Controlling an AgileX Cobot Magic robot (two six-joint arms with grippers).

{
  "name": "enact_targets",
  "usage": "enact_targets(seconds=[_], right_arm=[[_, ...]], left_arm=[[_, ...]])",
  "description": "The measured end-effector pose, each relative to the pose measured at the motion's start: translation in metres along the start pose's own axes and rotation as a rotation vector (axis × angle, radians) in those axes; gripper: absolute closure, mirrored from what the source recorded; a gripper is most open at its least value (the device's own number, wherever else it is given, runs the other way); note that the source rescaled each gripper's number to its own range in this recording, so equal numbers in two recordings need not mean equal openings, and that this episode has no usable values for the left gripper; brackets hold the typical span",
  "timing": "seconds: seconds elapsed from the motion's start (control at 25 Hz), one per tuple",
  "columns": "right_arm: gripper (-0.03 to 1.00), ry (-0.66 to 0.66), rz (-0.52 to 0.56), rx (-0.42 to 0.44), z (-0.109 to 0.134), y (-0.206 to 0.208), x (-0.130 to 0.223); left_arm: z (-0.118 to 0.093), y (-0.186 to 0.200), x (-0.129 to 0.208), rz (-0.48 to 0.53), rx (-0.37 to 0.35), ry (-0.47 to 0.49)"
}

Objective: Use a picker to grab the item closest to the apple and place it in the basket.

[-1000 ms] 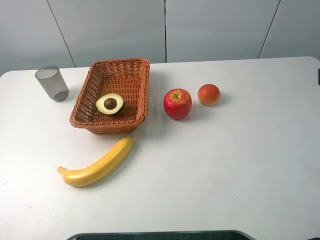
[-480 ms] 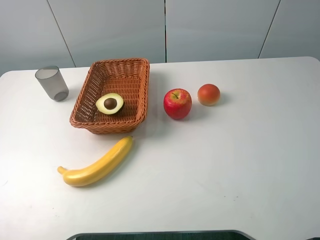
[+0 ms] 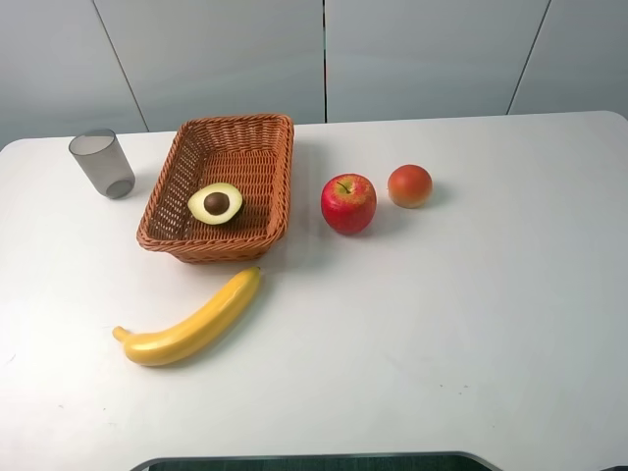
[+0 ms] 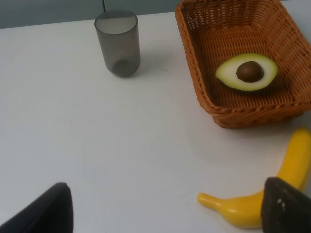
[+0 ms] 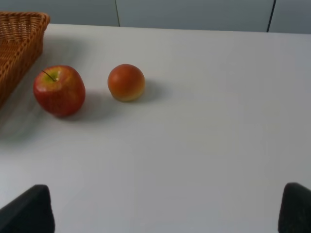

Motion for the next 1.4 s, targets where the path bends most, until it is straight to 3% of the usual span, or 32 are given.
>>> enact_targets(seconds=[0.68,1.0,1.4], right_arm=[[-0.03,0.011,-0.011,0.002,-0.0001,-0.0009,-0.0004],[-0.03,-0.032,0.007,0.092,-0.0054,-0.0008,0.0006],[-0.03,-0.031,0.008,0.096,-0.0056,-0.0008,0.0006]], left_arm=[[0.0,0.0,0.0,0.0,0.0,0.0],[0.0,0.0,0.0,0.0,0.0,0.0],[0.0,0.0,0.0,0.0,0.0,0.0]])
Point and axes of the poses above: a point on each arm's last joint axis where the gripper is mounted, y pointing back along that axis away from the gripper, z along the wrist's bending axis when the last joint is at zero, x = y × z, the point moved 7 cm from there along -y, pointing out along that axis toward the gripper, and after that the axes turned 14 degrees about y, right-handed, at the moved point
